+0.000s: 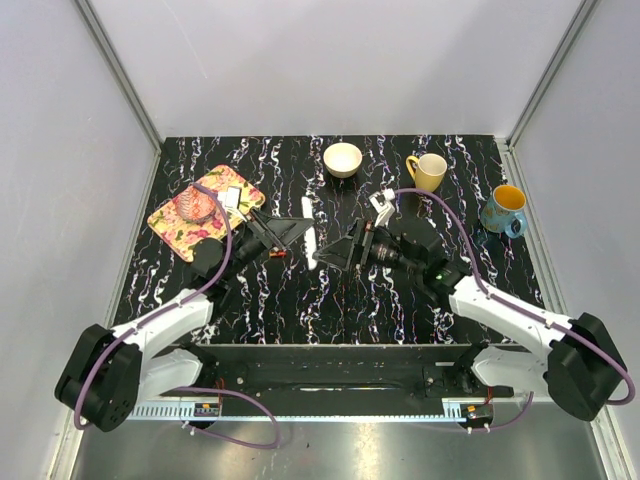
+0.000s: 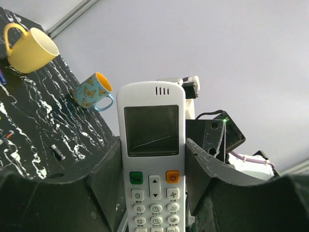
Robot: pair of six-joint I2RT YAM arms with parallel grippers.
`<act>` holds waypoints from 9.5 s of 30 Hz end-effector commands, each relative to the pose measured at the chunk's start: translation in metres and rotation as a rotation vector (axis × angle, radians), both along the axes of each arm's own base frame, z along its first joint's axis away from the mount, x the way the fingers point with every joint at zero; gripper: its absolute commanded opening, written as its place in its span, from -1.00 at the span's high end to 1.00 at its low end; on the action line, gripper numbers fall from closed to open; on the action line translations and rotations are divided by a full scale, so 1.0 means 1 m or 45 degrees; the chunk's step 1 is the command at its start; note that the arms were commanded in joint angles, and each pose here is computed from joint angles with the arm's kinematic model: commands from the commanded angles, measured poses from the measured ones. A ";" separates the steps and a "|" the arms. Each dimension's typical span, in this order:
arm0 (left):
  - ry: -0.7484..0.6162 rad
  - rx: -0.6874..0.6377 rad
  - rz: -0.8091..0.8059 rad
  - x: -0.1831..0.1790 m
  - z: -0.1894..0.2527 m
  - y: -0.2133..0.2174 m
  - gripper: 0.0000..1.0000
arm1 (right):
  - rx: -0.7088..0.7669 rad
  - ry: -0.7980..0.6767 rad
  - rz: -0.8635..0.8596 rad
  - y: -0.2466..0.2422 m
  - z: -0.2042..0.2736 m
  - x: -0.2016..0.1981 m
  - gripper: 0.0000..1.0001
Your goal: Load the batteries into the remote control
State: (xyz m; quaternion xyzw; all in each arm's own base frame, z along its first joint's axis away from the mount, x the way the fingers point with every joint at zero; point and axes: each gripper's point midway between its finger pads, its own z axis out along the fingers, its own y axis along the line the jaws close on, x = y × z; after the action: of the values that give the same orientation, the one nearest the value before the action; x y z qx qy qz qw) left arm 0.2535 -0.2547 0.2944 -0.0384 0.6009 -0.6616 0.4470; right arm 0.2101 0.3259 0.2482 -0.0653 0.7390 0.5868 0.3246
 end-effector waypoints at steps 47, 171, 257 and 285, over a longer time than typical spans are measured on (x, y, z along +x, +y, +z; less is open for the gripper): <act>0.083 0.422 0.187 0.026 -0.018 0.014 -0.89 | -0.715 -0.094 -0.082 -0.043 -0.025 0.020 1.00; -0.052 -0.133 -0.053 -0.024 0.027 0.000 0.97 | 0.280 0.058 0.365 0.026 0.032 -0.027 0.39; 0.101 0.208 0.597 0.035 -0.047 0.044 1.00 | -0.035 0.295 -0.101 0.021 -0.007 0.034 -0.51; 0.083 0.195 0.573 0.031 -0.047 0.039 1.00 | 0.035 0.353 -0.057 0.035 -0.012 0.039 -0.17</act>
State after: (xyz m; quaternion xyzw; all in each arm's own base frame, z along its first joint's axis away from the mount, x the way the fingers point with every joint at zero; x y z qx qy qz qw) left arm 0.2870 -0.2141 0.2202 -0.1620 0.6786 -0.4662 0.5440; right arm 0.2493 0.3509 0.2179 0.0499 0.7895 0.5656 0.2330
